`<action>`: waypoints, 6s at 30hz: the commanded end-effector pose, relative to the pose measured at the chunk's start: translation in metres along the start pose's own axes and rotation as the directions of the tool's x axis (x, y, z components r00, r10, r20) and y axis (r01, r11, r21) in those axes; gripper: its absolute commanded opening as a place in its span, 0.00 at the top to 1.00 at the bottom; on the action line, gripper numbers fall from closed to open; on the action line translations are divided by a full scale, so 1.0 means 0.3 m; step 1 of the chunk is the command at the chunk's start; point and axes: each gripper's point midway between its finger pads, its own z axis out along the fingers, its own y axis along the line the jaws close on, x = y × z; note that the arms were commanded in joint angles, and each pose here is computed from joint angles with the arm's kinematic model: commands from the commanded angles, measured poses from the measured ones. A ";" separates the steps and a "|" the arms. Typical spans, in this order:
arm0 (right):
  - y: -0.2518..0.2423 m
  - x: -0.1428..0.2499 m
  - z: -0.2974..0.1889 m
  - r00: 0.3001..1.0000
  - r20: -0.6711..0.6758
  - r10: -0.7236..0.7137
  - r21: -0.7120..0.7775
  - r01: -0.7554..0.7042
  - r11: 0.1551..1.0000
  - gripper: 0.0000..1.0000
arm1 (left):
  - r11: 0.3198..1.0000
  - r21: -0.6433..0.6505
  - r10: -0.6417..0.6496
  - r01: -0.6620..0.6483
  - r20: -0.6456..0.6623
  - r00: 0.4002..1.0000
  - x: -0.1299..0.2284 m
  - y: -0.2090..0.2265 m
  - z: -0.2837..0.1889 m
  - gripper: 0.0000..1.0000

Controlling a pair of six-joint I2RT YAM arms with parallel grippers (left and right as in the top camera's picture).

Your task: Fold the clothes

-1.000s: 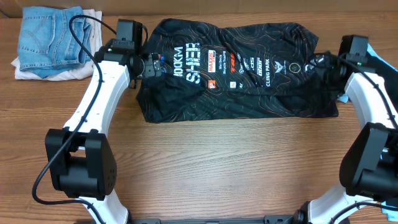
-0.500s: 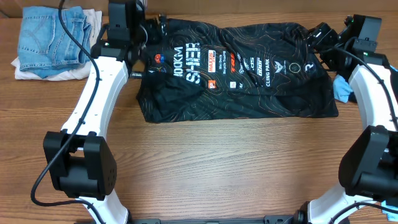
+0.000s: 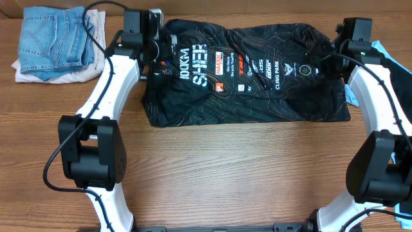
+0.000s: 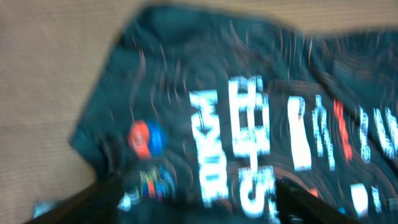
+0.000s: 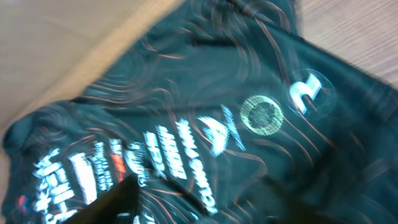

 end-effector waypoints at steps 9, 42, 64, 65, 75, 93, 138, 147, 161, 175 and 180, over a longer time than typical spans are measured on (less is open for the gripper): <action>-0.269 0.116 -0.030 0.984 -0.099 0.146 0.313 -0.108 0.943 0.75 | 0.986 0.054 -0.123 0.156 -0.397 0.910 0.299 -0.079 -0.134 0.90; -0.514 0.255 0.121 0.936 -0.181 0.302 0.476 -0.186 0.860 0.95 | 0.969 -0.080 -0.230 0.236 -0.652 0.722 0.694 -0.030 -0.042 0.96; -0.601 0.286 0.103 0.909 -0.205 0.362 0.529 -0.209 0.823 0.95 | 0.894 -0.255 -0.441 0.369 -0.652 0.617 0.753 0.246 -0.061 0.96; -0.604 0.295 0.112 0.906 -0.213 0.365 0.531 -0.207 0.822 0.95 | 0.892 -0.259 -0.445 0.371 -0.654 0.612 0.756 0.249 -0.064 0.96; -0.609 0.376 0.152 0.873 -0.281 0.398 0.523 -0.208 0.826 0.96 | 0.893 -0.258 -0.443 0.370 -0.655 0.612 0.756 0.251 -0.066 0.96; -0.742 0.339 0.085 0.881 -0.168 0.442 0.659 -0.233 0.715 0.96 | 0.895 -0.292 -0.446 0.339 -0.635 0.630 0.752 0.284 -0.061 0.92; -0.613 0.344 0.184 0.892 -0.319 0.320 0.529 -0.113 0.841 0.96 | 0.905 -0.265 -0.426 0.334 -0.604 0.674 0.690 0.283 -0.044 0.91; -0.669 0.333 0.157 0.893 -0.247 0.377 0.612 -0.158 0.775 0.96 | 0.920 -0.223 -0.391 0.322 -0.575 0.719 0.655 0.279 -0.013 0.88; -0.732 0.353 0.096 0.879 -0.162 0.448 0.731 -0.198 0.653 0.96 | 0.868 -0.441 -0.483 0.227 -0.647 0.591 0.783 0.270 -0.117 0.95; -0.730 0.359 0.094 0.878 -0.176 0.445 0.731 -0.187 0.657 0.96 | 0.783 -0.591 -0.602 0.195 -0.639 0.479 0.848 0.331 -0.232 0.96; -0.729 0.354 0.098 0.880 -0.170 0.443 0.727 -0.191 0.659 0.96 | 0.760 -0.617 -0.628 0.204 -0.617 0.474 0.847 0.379 -0.250 0.96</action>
